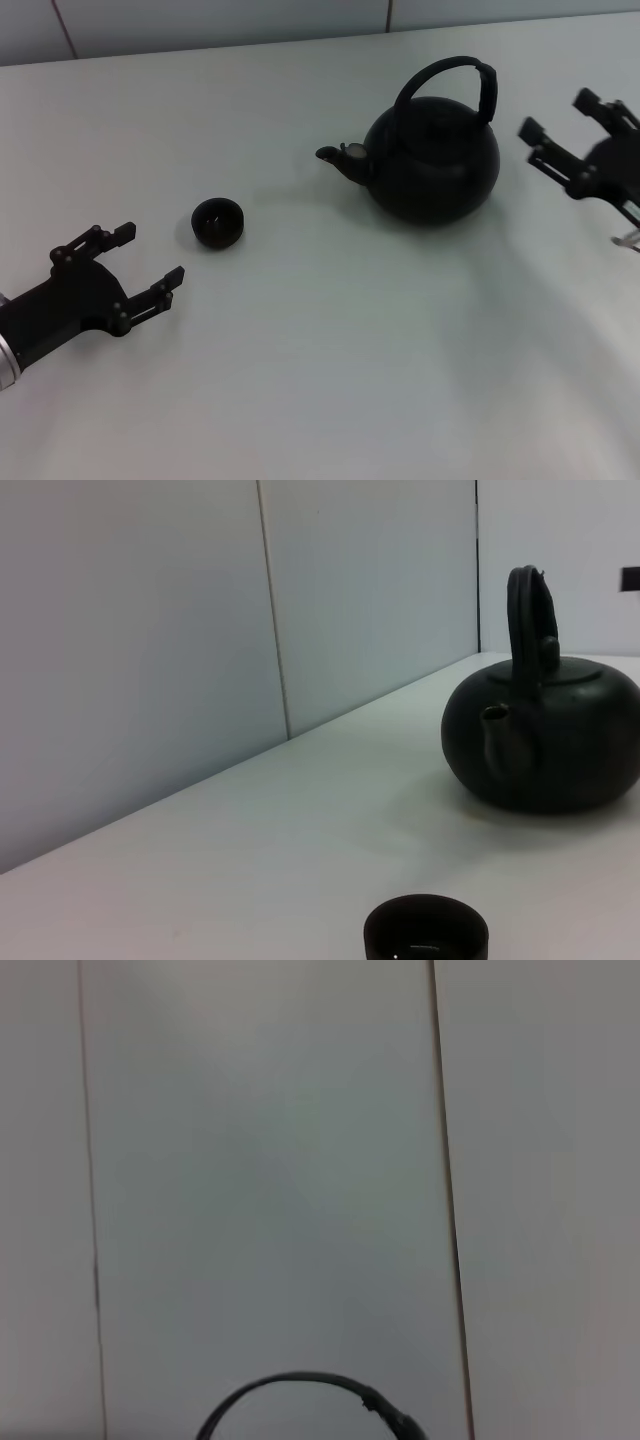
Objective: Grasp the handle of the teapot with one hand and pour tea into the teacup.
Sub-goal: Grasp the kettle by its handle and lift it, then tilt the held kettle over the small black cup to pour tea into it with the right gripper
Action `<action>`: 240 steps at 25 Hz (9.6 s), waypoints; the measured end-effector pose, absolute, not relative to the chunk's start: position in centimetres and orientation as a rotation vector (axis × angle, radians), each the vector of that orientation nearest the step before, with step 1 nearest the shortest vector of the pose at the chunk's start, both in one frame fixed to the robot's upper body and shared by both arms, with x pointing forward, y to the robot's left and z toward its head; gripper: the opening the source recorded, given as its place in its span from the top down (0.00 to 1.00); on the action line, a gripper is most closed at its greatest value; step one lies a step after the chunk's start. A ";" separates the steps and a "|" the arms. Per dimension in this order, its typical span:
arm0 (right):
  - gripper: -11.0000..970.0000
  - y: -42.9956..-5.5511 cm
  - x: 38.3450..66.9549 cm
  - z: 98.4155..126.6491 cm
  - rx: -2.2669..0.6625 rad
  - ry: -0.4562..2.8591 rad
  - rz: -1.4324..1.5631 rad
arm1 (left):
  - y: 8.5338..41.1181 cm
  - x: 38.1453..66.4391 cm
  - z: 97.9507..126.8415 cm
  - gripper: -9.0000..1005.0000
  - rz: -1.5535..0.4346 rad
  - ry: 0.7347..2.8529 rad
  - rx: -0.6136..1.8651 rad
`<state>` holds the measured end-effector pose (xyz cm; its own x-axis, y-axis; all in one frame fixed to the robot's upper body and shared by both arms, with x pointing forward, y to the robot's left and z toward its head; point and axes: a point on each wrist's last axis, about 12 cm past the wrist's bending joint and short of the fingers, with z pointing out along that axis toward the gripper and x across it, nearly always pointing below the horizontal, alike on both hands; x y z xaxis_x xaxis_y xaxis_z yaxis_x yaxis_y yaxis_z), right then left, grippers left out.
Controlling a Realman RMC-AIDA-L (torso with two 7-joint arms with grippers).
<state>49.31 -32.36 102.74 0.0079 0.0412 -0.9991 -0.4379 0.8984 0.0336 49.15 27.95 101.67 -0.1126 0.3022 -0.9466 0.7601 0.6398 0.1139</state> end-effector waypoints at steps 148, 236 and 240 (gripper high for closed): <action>0.90 -19.9 62.7 109.2 -0.963 1.340 0.252 | 28.3 49.9 102.0 0.20 -0.530 1.736 0.870; 0.91 -18.6 63.5 110.1 -1.178 1.240 0.160 | 28.0 50.0 102.1 0.20 -0.552 1.748 0.896; 0.91 -18.6 63.5 110.1 -1.178 1.240 0.159 | 27.9 50.0 102.1 0.20 -0.554 1.749 0.896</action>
